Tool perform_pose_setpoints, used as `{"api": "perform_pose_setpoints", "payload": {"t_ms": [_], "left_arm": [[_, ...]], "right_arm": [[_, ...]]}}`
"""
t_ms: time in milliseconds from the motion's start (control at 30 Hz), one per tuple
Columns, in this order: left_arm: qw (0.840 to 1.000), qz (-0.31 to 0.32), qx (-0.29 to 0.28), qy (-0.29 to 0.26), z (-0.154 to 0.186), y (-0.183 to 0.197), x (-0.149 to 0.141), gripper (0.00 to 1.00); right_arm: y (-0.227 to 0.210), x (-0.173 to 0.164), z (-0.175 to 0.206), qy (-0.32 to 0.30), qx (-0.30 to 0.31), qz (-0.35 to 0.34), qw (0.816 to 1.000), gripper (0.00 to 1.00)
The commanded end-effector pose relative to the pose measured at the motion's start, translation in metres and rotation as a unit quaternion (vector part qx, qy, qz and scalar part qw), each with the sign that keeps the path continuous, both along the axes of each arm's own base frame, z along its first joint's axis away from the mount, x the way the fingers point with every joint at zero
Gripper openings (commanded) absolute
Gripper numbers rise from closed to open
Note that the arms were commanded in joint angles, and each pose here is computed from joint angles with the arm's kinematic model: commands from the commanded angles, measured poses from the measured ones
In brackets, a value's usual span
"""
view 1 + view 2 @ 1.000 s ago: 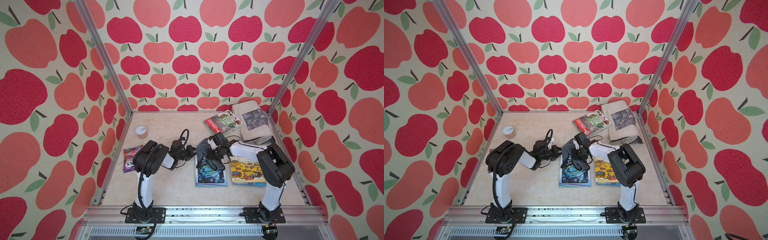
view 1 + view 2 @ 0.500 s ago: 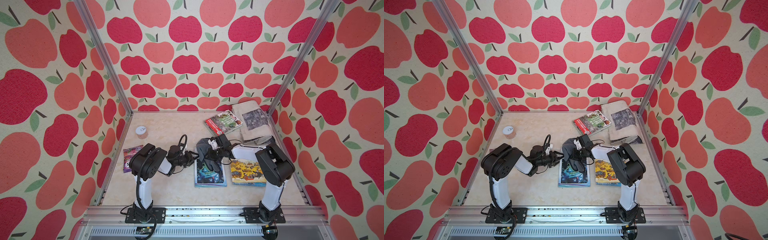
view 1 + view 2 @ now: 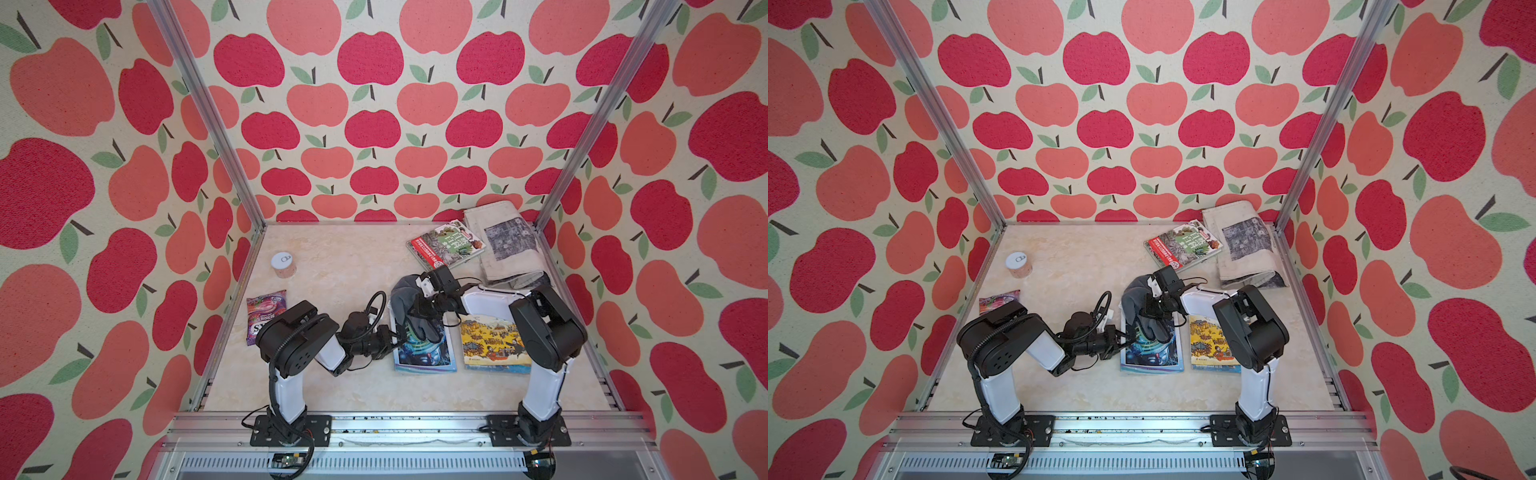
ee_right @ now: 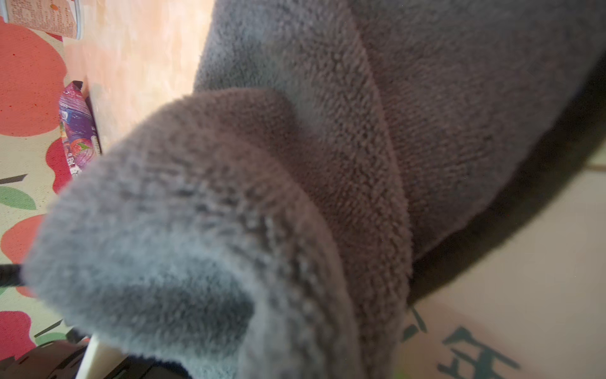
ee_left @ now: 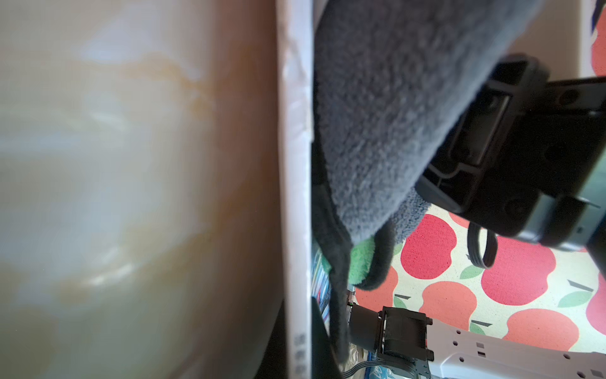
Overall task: Wipe the cover of the book
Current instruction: Wipe the dirt from the cover of the book.
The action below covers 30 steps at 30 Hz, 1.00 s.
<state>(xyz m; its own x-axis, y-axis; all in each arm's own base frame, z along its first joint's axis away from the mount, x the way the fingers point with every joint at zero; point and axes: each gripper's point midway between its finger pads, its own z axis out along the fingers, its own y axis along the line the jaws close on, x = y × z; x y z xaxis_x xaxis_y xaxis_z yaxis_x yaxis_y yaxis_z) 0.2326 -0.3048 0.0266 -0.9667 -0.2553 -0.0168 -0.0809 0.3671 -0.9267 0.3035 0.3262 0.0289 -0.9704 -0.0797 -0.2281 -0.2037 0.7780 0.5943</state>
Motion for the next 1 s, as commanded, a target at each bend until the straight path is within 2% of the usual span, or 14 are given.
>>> {"api": "perform_pose_setpoints", "payload": {"t_ms": [0,167,333,433,767,867,967], "left_arm": [[1.000,-0.010,-0.014,-0.001,-0.005,-0.004,-0.008,0.00],[1.000,-0.001,-0.026,0.006,-0.011,-0.002,-0.008,0.00],[1.000,0.009,-0.023,0.004,-0.012,0.002,-0.008,0.00],[1.000,0.010,-0.022,0.004,-0.012,0.003,-0.008,0.00],[1.000,0.014,-0.022,0.012,-0.020,0.007,-0.008,0.00],[1.000,0.013,-0.021,0.014,-0.023,0.008,-0.009,0.00],[1.000,0.013,-0.020,0.014,-0.023,0.008,-0.009,0.00]], "right_arm": [[0.015,-0.006,-0.018,0.007,-0.041,0.020,0.999,0.00],[0.056,-0.004,-0.018,0.010,-0.029,0.045,0.999,0.00],[0.060,0.007,-0.023,0.018,-0.021,0.036,0.999,0.00],[0.045,0.008,-0.028,0.025,-0.029,0.028,0.999,0.00],[-0.059,0.000,-0.028,0.015,-0.083,-0.029,0.996,0.00],[-0.063,0.002,-0.020,0.000,-0.094,-0.027,0.995,0.00],[-0.043,0.001,-0.016,-0.002,-0.084,-0.010,0.996,0.00]]}}
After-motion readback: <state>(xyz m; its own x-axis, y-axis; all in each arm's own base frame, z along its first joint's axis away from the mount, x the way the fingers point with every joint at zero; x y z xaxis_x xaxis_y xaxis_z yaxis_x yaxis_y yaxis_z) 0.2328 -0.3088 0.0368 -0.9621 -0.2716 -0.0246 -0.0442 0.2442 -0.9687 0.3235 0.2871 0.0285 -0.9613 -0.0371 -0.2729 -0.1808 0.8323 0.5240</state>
